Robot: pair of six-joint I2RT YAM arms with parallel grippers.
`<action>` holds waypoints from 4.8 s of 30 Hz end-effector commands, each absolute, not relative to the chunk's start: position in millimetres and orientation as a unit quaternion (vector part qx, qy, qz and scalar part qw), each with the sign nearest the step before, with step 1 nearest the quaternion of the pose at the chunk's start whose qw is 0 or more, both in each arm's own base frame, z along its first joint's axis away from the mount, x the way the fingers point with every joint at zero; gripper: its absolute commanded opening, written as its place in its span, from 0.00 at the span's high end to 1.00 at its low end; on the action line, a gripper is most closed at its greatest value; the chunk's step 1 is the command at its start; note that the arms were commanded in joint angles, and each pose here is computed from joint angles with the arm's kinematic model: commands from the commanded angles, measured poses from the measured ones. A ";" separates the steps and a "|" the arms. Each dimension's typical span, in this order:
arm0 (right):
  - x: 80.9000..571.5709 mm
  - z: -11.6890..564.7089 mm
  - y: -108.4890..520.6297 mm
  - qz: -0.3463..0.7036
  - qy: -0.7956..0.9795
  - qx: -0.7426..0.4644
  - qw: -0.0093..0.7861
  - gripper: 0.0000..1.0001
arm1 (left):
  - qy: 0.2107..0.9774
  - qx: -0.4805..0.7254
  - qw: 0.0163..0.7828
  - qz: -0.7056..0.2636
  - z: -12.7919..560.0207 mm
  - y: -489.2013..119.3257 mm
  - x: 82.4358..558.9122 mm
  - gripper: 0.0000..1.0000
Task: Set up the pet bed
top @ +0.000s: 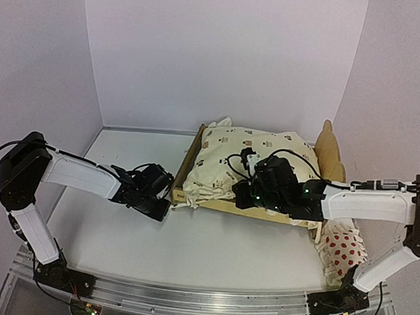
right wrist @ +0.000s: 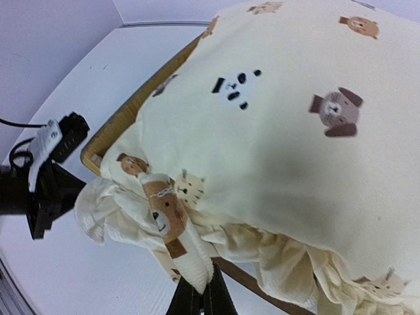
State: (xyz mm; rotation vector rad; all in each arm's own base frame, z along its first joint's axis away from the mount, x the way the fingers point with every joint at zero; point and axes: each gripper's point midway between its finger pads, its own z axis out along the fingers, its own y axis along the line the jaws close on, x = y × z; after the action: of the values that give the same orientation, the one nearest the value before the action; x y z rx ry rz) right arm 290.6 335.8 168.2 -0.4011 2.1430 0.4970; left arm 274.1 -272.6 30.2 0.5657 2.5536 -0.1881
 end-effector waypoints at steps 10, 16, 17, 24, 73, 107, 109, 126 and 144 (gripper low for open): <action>278.8 165.3 267.6 0.139 0.874 -0.151 0.440 1.00 | 0.954 0.105 0.273 -0.060 54.1 -206.6 341.8 1.00; 275.5 163.2 236.2 0.119 0.878 -0.133 0.445 1.00 | 0.957 0.090 0.273 -0.047 52.7 -194.0 350.5 1.00; 274.0 162.1 234.4 0.118 0.878 -0.134 0.443 1.00 | 0.958 0.087 0.271 -0.042 51.1 -190.6 351.5 1.00; 271.3 157.7 217.3 0.101 0.881 -0.125 0.444 1.00 | 0.960 0.063 0.270 -0.031 46.6 -175.0 353.8 1.00; 243.2 279.7 165.6 -0.085 0.907 -0.149 0.385 0.08 | 0.870 0.137 0.405 -0.247 186.8 -244.8 363.5 0.23; 296.4 208.5 83.6 -0.033 0.969 0.013 0.245 0.91 | 0.903 0.194 0.308 -0.228 116.0 -306.0 367.1 0.77; 304.5 206.6 98.6 -0.005 0.971 -0.005 0.240 0.92 | 0.908 0.187 0.306 -0.216 114.6 -300.5 359.2 0.79; 338.3 189.1 221.1 0.151 0.954 -0.150 0.210 0.92 | 0.936 0.100 0.278 -0.190 111.1 -217.3 245.5 0.74; 354.8 228.5 181.8 0.073 0.946 -0.111 0.294 0.16 | 0.864 0.107 0.460 -0.177 284.5 -246.4 313.5 0.18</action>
State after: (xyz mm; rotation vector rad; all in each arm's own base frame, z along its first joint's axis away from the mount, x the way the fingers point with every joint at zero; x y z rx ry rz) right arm 358.6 207.4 186.2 -0.3653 2.6245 0.2195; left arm 287.2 -221.6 242.5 0.2056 2.2380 -0.4590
